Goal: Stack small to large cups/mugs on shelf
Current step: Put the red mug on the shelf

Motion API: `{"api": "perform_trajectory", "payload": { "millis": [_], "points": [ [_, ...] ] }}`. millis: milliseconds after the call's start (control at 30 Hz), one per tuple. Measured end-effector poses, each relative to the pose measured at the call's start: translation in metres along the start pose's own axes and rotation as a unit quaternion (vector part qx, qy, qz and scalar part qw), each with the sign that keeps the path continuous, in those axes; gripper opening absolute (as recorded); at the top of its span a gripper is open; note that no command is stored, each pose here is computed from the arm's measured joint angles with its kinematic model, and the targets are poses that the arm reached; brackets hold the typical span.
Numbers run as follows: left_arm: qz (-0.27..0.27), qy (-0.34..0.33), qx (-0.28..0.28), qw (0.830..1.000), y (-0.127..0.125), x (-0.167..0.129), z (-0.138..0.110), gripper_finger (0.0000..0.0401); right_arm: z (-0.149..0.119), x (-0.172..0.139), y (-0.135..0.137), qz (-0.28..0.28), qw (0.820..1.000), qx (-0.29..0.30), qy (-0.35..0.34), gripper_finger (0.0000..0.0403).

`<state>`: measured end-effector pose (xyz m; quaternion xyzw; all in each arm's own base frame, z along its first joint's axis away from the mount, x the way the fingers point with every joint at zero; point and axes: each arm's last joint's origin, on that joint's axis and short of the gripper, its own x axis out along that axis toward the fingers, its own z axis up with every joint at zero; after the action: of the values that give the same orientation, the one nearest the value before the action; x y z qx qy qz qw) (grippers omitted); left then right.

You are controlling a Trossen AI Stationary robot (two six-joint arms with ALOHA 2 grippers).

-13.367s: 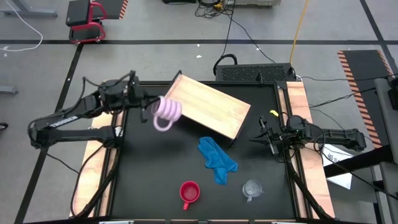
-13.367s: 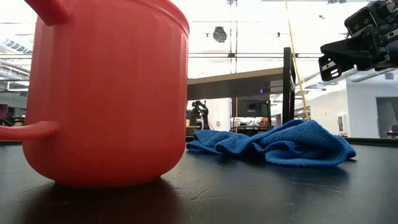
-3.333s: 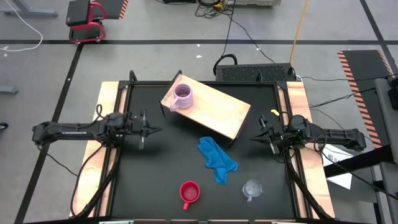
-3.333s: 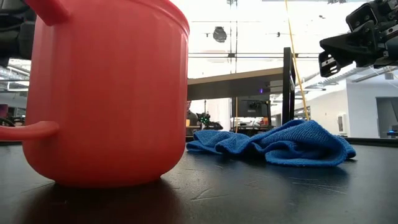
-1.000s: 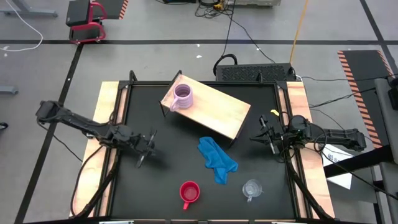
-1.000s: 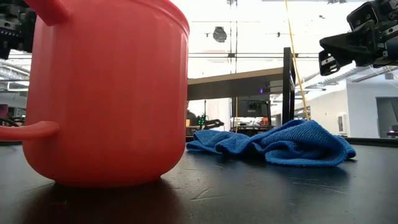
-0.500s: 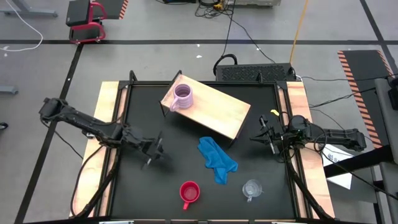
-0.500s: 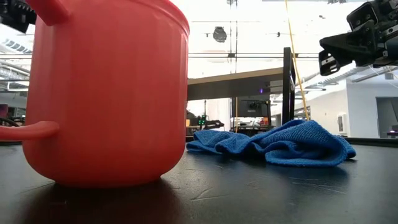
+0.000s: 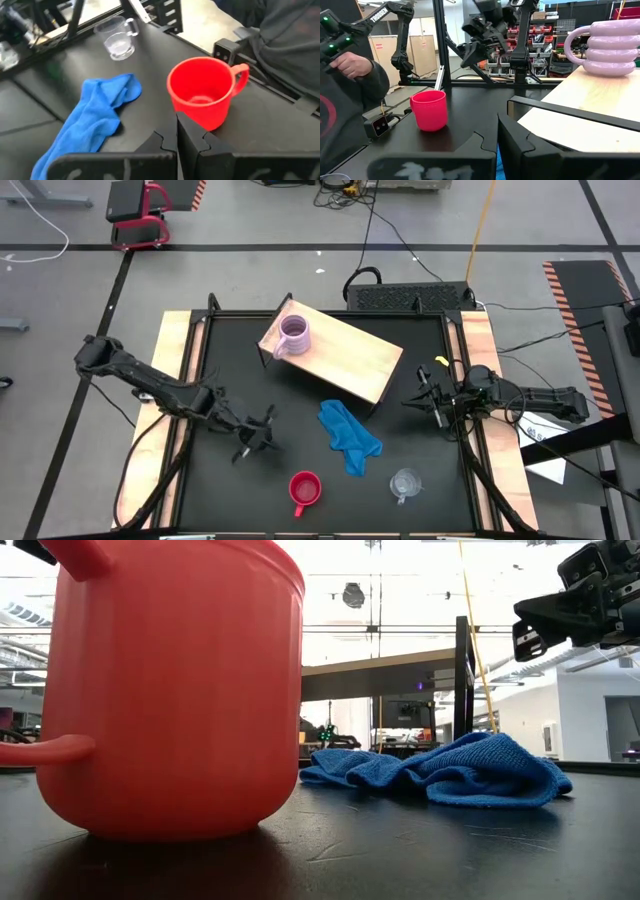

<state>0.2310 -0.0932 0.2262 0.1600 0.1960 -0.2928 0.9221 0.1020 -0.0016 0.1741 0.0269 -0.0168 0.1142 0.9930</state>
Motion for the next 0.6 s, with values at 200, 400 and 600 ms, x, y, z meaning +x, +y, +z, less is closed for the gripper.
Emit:
{"api": "perform_trajectory", "payload": {
  "millis": [200, 400, 600],
  "points": [
    [0.001, 0.001, 0.023, 1.0, -0.006, 0.013, 0.016, 0.0, 0.0, 0.0, 0.0, 0.0, 1.0, 0.0, 0.0, 0.0],
    [0.004, 0.003, -0.007, 1.0, 0.004, 0.018, 0.03, 0.0, 0.0, 0.0, 0.0, 0.0, 1.0, 0.0, 0.0, 0.0],
    [-0.023, -0.024, 0.004, 0.999, 0.008, 0.017, 0.047, 0.0, 0.0, 0.0, 0.0, 0.0, 1.0, 0.0, 0.0, 0.0]
  ]
}}
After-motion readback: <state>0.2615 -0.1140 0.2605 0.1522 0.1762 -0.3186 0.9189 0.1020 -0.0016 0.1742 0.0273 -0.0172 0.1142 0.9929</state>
